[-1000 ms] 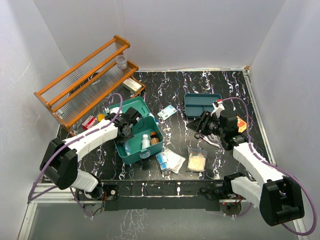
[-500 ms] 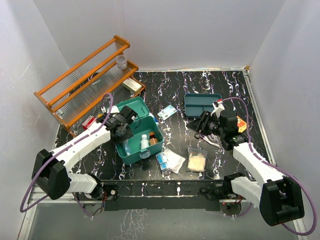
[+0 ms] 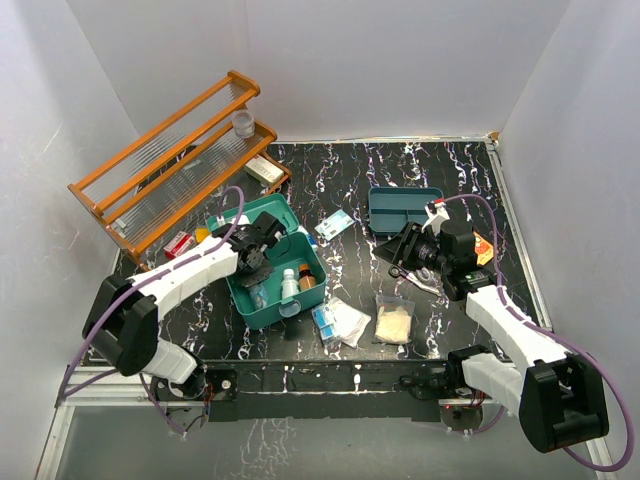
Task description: Organize the medicine kit
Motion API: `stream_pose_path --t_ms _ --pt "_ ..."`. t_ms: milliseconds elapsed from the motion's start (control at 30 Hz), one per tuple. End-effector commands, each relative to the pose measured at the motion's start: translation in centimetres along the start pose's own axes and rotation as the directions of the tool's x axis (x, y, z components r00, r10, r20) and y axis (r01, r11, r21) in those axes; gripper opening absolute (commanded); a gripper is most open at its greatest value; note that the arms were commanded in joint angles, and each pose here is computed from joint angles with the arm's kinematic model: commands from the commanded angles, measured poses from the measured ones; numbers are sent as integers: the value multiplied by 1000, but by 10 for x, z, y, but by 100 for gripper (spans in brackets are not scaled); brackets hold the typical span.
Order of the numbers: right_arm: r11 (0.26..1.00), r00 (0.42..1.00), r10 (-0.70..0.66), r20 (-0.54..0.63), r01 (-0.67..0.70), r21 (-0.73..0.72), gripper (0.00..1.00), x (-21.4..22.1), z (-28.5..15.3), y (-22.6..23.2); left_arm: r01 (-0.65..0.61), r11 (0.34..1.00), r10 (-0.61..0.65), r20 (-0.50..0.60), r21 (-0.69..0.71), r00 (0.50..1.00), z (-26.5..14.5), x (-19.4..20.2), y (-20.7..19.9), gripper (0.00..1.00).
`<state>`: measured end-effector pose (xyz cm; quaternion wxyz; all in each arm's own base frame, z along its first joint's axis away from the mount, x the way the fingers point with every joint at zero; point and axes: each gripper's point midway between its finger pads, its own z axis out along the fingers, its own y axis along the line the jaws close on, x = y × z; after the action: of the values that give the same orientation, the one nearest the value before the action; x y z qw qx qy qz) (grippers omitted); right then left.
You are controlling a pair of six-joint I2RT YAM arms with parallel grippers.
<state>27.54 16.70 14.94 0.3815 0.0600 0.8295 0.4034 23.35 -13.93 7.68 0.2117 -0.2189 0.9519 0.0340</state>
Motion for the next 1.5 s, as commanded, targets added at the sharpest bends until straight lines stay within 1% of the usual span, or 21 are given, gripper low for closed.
stream_pose_path --t_ms 0,233,300,333,400,467,500,600,667,700,767,867,1000,1167,1200,1267,1333,1400,1467 --pt "998 997 -55 55 57 -38 40 -13 -3 12 -28 999 28 -10 34 1000 0 0 -14 4" --pt "997 997 -59 55 61 -39 40 -13 -2 12 -30 999 29 16 19 999 -4 -8 -15 8" --pt "997 997 -60 54 63 -40 40 -13 -2 12 -21 998 20 27 56 999 -9 -10 -19 7" --pt "997 997 -61 54 63 -39 40 -14 -2 12 -14 996 11 34 84 999 -12 -12 -22 4" --pt "997 997 -60 54 62 -37 40 -13 -2 11 -4 985 -4 45 173 999 -20 -15 -35 1" --pt "997 997 -60 53 62 -41 39 -13 -2 12 5 974 -15 40 229 999 -22 -14 -44 1" --pt "997 997 -61 54 63 -41 39 -14 -2 13 16 968 -27 39 251 999 -25 -14 -47 1" --pt "997 996 -62 58 64 -43 39 -15 -2 14 13 960 -23 33 280 999 -24 -13 -53 9" --pt "997 996 -62 60 65 -42 39 -15 -3 14 9 957 -19 33 291 999 -22 -12 -56 9" --pt "997 996 -63 60 65 -42 39 -15 -3 14 3 960 -12 30 282 999 -18 -10 -56 9" --pt "997 996 -64 60 66 -40 39 -15 -3 14 -9 963 -2 41 270 999 -15 -11 -55 4" --pt "997 996 -66 61 68 -39 39 -16 -4 14 6 973 -16 41 230 999 -13 -11 -46 4" --pt "997 996 -67 63 70 -39 39 -17 -4 14 91 991 -92 2 93 996 -7 5 -9 0" --pt "997 996 -66 62 69 -44 39 -16 -3 15 181 983 -181 -5 31 984 -12 18 23 0" --pt "997 996 -67 62 69 -45 39 -16 -3 15 192 981 -192 -5 22 981 -12 19 27 1" --pt "997 996 -66 62 69 -46 39 -15 -3 14 197 980 -197 -7 14 980 -14 21 32 16" --pt "997 996 -60 63 63 -49 40 -15 -3 15 186 982 -186 1 20 982 -19 17 31 29" --pt "997 997 -57 59 61 -53 40 -14 -2 15 158 987 -159 23 35 987 -28 7 26 36" --pt "997 997 -58 59 61 -54 40 -14 -2 15 130 990 -132 39 63 990 -38 -4 18 39"
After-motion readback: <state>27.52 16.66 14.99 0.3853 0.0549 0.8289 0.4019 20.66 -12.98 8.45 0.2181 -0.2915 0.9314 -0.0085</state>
